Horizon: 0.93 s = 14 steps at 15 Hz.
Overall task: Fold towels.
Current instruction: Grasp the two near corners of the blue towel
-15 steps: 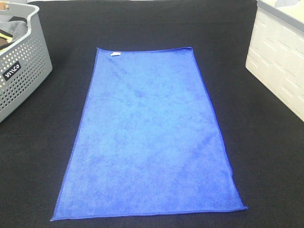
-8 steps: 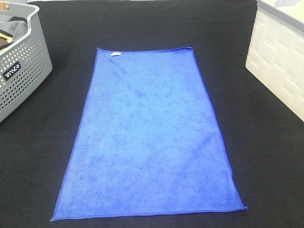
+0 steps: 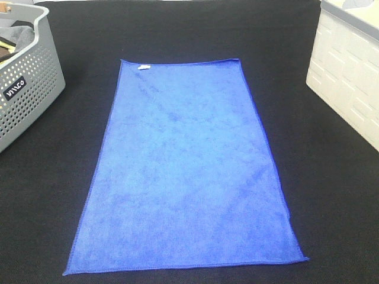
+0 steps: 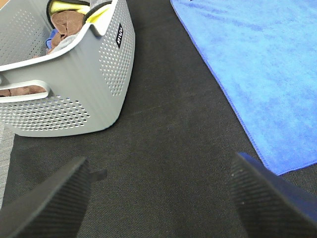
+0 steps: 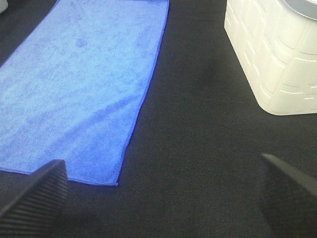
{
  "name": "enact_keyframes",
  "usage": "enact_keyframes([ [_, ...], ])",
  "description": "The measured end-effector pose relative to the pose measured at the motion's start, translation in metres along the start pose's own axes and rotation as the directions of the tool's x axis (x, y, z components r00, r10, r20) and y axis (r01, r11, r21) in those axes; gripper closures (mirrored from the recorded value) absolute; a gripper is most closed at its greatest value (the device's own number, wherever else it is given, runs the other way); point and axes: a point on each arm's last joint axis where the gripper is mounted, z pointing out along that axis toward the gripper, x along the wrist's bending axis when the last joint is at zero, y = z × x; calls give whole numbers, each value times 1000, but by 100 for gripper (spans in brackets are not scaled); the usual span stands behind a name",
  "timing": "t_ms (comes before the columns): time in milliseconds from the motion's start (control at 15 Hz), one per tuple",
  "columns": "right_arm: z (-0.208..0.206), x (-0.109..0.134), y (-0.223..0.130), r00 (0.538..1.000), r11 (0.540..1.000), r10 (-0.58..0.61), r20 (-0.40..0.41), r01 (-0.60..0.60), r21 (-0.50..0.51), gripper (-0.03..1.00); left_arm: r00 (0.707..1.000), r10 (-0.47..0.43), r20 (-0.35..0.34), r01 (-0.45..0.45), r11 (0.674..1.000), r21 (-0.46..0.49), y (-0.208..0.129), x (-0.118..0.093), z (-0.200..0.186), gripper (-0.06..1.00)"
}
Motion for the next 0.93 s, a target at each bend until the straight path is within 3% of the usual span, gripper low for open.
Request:
enact_keyframes([
  [333, 0, 0, 2, 1000, 1000, 13, 1, -13, -10, 1, 1000, -4, -7, 4, 1000, -28, 3, 1, -1, 20],
  [533, 9, -3, 17, 998, 998, 56, -5, -56, 42, 2, 995, -100, 25, 102, 992, -72, 16, 0, 3, 20],
  [600, 19, -3, 25, 996, 991, 84, -22, -81, 105, 3, 981, -180, 69, 183, 982, -39, 21, -1, 10, 20],
  [800, 48, -2, 38, 982, 953, 172, -81, -145, 266, 2, 938, -315, 144, 300, 947, 116, 31, -6, 34, 20],
  [933, 78, -2, 41, 966, 889, 242, -92, -183, 420, 2, 905, -392, 166, 345, 904, 253, 37, -8, 56, 20],
])
